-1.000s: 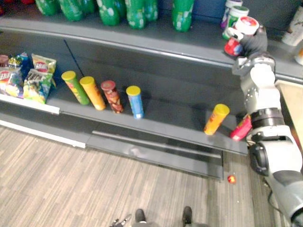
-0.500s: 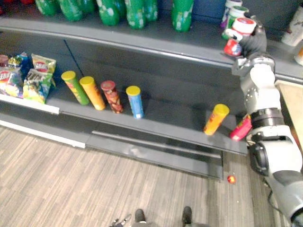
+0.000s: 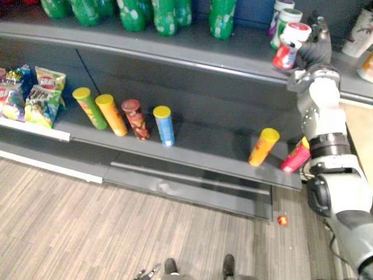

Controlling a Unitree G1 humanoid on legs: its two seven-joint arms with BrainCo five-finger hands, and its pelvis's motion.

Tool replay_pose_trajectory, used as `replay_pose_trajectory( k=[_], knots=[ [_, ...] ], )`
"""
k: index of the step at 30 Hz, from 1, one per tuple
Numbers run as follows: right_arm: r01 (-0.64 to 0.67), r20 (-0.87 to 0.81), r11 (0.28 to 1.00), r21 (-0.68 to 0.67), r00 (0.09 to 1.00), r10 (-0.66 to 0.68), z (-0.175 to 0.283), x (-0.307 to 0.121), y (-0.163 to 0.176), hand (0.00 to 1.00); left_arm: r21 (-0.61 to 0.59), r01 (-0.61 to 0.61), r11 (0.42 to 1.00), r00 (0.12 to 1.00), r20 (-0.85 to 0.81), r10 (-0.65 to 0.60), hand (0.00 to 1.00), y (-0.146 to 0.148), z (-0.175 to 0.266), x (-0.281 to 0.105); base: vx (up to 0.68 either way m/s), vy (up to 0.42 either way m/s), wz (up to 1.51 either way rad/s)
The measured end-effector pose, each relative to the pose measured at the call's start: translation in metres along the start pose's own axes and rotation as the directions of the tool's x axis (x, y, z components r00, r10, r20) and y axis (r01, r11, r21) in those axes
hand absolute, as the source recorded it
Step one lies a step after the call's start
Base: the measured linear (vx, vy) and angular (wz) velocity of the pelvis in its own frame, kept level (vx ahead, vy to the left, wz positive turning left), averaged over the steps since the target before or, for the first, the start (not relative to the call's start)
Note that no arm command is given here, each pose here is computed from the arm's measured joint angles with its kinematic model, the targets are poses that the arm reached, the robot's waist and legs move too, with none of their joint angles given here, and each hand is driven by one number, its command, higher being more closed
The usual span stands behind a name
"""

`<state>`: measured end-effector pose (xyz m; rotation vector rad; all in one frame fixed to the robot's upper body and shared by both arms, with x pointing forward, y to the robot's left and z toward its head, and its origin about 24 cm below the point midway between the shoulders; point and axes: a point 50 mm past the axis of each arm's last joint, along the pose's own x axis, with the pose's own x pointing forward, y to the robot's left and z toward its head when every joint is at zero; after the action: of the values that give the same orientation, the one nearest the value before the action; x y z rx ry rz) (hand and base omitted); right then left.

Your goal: Put the gum and the chips on the shelf.

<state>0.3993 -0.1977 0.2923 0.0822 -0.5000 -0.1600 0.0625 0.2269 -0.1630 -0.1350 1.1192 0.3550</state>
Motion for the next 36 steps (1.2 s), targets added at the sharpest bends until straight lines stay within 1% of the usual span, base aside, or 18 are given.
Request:
replay_pose_trajectory(
  k=[5, 11, 14, 16, 17, 18, 20, 22, 23, 24, 25, 26, 28, 29, 30, 31, 33, 36],
  knots=[
    [0.043, 0.118, 0.998, 0.047, 0.992, -0.048, 0.027, 0.001, -0.004, 0.0, 0.0, -0.01, 1.0, 1.0, 0.001, 0.01, 0.0, 0.001, 0.0, 0.0, 0.0, 0.0, 0.03],
    [0.069, 0.298, 0.991, 0.116, 0.949, -0.101, 0.067, -0.001, -0.005, 0.0, -0.008, -0.025, 1.0, 1.0, 0.002, 0.025, 0.0, 0.003, 0.0, 0.0, 0.0, 0.0, 0.04],
    [0.033, 0.398, 0.99, 0.134, 0.914, -0.084, 0.09, -0.009, 0.0, 0.0, -0.014, -0.031, 0.999, 1.0, 0.002, 0.031, 0.0, 0.003, 0.001, 0.0, 0.0, 0.0, 0.0],
    [-0.017, 0.498, 0.99, 0.142, 0.865, -0.057, 0.105, -0.023, 0.006, 0.0, -0.014, -0.032, 0.999, 0.999, 0.001, 0.032, 0.0, 0.003, 0.0, 0.0, 0.0, 0.0, 0.0],
    [-0.038, 0.525, 0.99, 0.138, 0.85, -0.041, 0.107, -0.029, 0.009, 0.0, -0.014, -0.033, 0.999, 0.999, 0.0, 0.033, 0.0, 0.003, 0.0, 0.0, 0.0, 0.0, 0.0],
    [-0.091, 0.568, 0.987, 0.133, 0.823, -0.001, 0.108, -0.043, 0.018, 0.0, -0.012, -0.037, 0.999, 0.999, -0.002, 0.037, 0.0, 0.004, -0.001, 0.0, 0.0, 0.0, 0.0],
    [-0.178, 0.582, 0.973, 0.144, 0.811, 0.062, 0.095, -0.062, 0.036, 0.0, -0.008, -0.042, 0.999, 0.999, -0.009, 0.042, 0.0, 0.005, -0.003, -0.001, 0.0, 0.0, -0.02],
    [-0.303, 0.526, 0.942, 0.143, 0.83, 0.187, 0.063, -0.09, 0.061, 0.0, -0.006, -0.048, 0.999, 0.999, -0.013, 0.048, 0.0, 0.007, -0.004, -0.001, 0.0, 0.0, -0.08],
    [-0.341, 0.504, 0.929, 0.141, 0.832, 0.229, 0.054, -0.097, 0.068, 0.0, -0.006, -0.049, 0.999, 0.999, -0.014, 0.048, 0.0, 0.007, -0.004, -0.001, 0.0, 0.0, -0.09],
    [-0.422, 0.46, 0.893, 0.153, 0.831, 0.314, 0.037, -0.113, 0.082, 0.0, -0.006, -0.052, 0.999, 0.999, -0.014, 0.052, 0.0, 0.007, -0.005, -0.002, 0.0, 0.001, -0.07],
    [-0.456, 0.438, 0.876, 0.16, 0.828, 0.351, 0.029, -0.12, 0.088, 0.0, -0.007, -0.053, 0.999, 0.998, -0.015, 0.053, 0.0, 0.008, -0.005, -0.002, -0.01, 0.002, -0.07],
    [-0.528, 0.399, 0.83, 0.179, 0.81, 0.429, 0.016, -0.135, 0.101, 0.0, -0.011, -0.057, 0.998, 0.998, -0.017, 0.057, 0.0, 0.008, -0.006, -0.002, -0.01, 0.004, -0.05],
    [-0.612, 0.359, 0.763, 0.206, 0.773, 0.523, 0.003, -0.154, 0.116, 0.0, -0.014, -0.061, 0.998, 0.998, -0.02, 0.061, 0.0, 0.009, -0.006, -0.002, -0.01, 0.002, -0.02],
    [-0.648, 0.339, 0.723, 0.241, 0.754, 0.563, -0.004, -0.163, 0.123, 0.0, -0.013, -0.066, 0.998, 0.997, -0.026, 0.066, 0.0, 0.01, -0.008, -0.002, -0.01, 0.008, -0.03],
    [-0.673, 0.325, 0.682, 0.285, 0.738, 0.592, -0.009, -0.171, 0.128, 0.0, -0.012, -0.072, 0.997, 0.997, -0.032, 0.072, 0.0, 0.01, -0.009, -0.003, -0.01, 0.008, -0.05],
    [-0.684, 0.318, 0.665, 0.302, 0.729, 0.606, -0.011, -0.174, 0.131, 0.0, -0.012, -0.077, 0.997, 0.997, -0.034, 0.076, 0.0, 0.011, -0.01, -0.003, -0.01, 0.007, -0.06],
    [-0.714, 0.281, 0.599, 0.361, 0.696, 0.661, -0.022, -0.191, 0.139, 0.0, -0.011, -0.086, 0.996, 0.996, -0.037, 0.086, 0.0, 0.013, -0.011, -0.004, -0.01, 0.005, -0.06],
    [-0.729, 0.209, 0.539, 0.422, 0.657, 0.724, -0.04, -0.214, 0.147, 0.0, -0.009, -0.093, 0.996, 0.995, -0.039, 0.092, 0.0, 0.014, -0.011, -0.004, 0.0, 0.005, -0.04]
  ],
)
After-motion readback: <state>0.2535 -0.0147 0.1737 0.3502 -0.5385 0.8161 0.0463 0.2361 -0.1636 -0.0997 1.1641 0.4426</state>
